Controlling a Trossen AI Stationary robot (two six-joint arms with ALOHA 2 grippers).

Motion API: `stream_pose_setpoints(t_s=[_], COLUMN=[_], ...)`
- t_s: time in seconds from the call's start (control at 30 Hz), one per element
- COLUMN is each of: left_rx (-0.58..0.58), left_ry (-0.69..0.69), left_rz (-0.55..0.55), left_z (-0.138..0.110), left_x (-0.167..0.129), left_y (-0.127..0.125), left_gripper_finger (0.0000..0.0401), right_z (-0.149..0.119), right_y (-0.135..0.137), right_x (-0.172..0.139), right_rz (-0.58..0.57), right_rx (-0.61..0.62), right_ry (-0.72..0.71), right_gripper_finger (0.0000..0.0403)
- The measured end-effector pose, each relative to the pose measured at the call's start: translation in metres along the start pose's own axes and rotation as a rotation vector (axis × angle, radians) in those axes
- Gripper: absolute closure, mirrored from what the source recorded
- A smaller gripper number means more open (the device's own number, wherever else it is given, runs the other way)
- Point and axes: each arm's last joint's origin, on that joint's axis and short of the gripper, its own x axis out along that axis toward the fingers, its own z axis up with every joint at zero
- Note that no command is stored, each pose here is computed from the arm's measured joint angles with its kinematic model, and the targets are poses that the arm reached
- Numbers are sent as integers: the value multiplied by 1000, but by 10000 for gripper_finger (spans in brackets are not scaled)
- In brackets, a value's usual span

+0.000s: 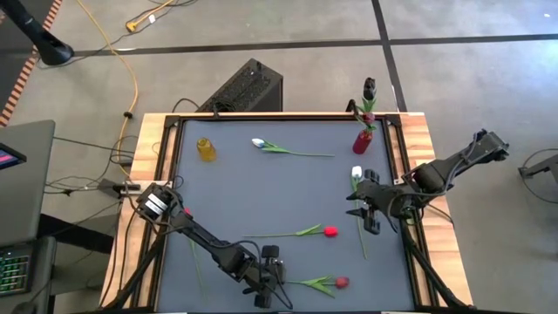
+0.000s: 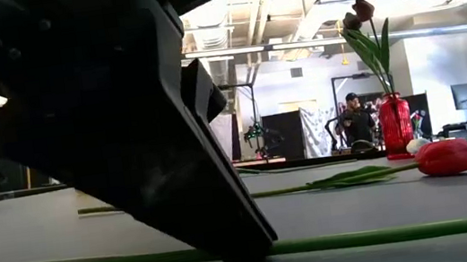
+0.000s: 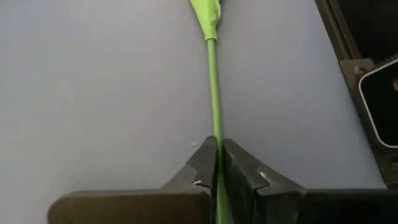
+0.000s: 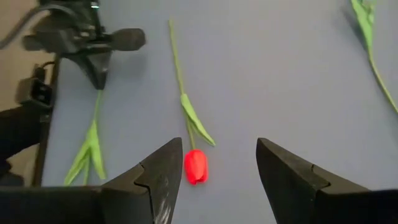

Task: Sort flowers into vase by color
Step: Put the dark red tulip into the red flower vase

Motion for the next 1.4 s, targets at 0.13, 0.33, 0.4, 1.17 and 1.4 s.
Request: stream_pose_setpoints(t_s=[0.13, 0.33, 0.4, 1.17, 1.4], left_rx=[45, 149, 162, 446, 493], left_ry=[-69, -237, -267, -674, -954], left_rz=[35, 142, 171, 38, -63], left_z=[16, 52, 58, 94, 95], left_x=[-19, -81, -100, -165, -161], left_y=[6, 8, 10, 19, 44], left_gripper_finger=[399, 401, 401, 401, 401], right_z=[11, 30, 34, 36, 26], right_y=[5, 17, 22, 45, 42], right_x=[-11, -31, -38, -61, -50], right_rz=[78, 205, 263, 335, 323], right_rx=[-8, -65, -87, -492, -551], right_ry=[-18, -121, -148, -330, -383], right_gripper_finger=[171, 171, 171, 171, 171])
